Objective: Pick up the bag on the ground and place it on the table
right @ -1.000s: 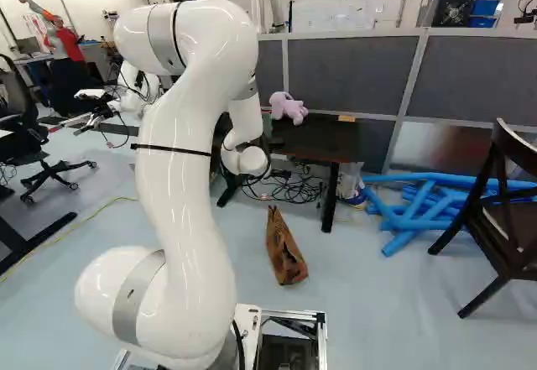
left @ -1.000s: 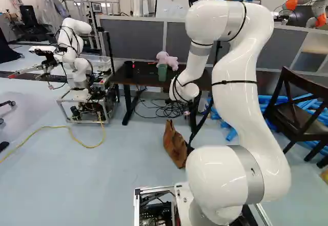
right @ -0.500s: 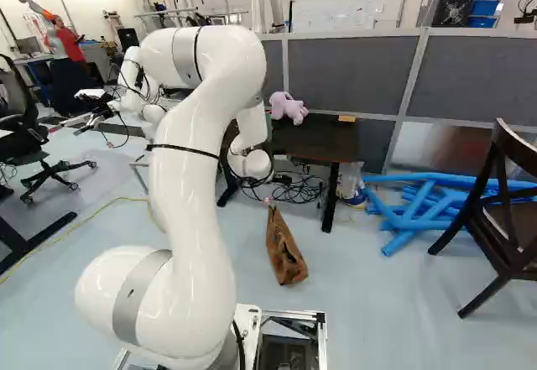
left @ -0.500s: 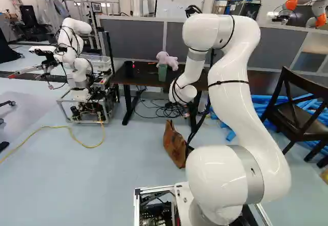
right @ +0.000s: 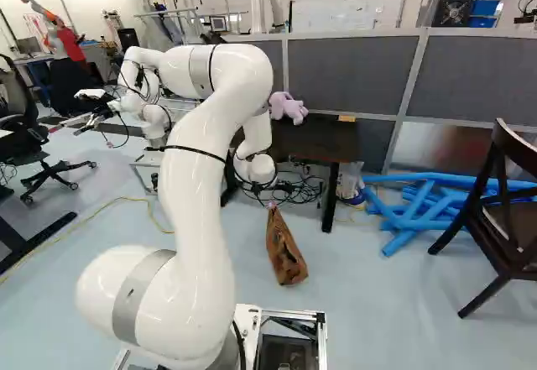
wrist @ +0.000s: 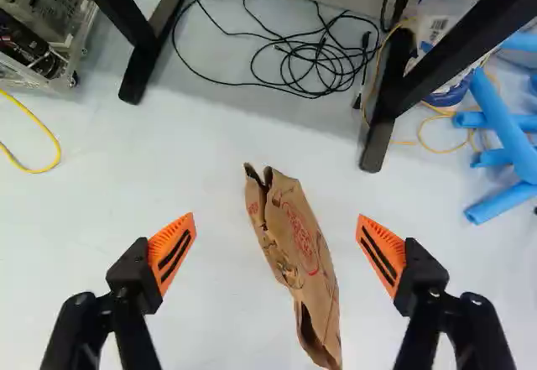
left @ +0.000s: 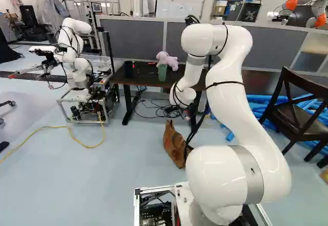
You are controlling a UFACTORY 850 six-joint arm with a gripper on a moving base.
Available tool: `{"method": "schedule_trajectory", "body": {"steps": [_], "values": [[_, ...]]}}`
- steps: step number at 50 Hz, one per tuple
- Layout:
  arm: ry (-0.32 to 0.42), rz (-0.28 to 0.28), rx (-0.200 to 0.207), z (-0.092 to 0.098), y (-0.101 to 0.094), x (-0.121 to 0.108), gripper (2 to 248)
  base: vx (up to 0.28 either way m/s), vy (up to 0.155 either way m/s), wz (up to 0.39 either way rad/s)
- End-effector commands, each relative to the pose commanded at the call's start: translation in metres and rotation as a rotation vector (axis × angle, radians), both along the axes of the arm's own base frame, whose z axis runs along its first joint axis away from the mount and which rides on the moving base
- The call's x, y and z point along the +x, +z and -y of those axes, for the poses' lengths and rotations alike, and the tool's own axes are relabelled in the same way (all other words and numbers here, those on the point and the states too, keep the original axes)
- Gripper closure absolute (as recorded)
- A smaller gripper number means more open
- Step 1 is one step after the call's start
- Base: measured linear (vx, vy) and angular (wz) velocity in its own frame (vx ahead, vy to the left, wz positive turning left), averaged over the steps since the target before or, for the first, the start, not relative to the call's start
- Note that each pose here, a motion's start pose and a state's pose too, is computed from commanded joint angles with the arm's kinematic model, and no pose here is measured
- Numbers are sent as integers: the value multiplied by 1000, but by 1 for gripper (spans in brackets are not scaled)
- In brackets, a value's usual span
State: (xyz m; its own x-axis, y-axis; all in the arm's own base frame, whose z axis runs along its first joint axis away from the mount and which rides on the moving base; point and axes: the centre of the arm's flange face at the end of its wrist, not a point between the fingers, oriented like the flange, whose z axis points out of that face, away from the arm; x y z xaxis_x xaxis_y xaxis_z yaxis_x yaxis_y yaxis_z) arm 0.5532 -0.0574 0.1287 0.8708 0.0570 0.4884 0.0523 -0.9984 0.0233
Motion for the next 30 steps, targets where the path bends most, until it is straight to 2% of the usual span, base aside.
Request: {"method": "schedule_trajectory", "body": {"steps": [30], "values": [[14, -105, -6, 6, -47, 11, 3, 0, 0, 0]]}}
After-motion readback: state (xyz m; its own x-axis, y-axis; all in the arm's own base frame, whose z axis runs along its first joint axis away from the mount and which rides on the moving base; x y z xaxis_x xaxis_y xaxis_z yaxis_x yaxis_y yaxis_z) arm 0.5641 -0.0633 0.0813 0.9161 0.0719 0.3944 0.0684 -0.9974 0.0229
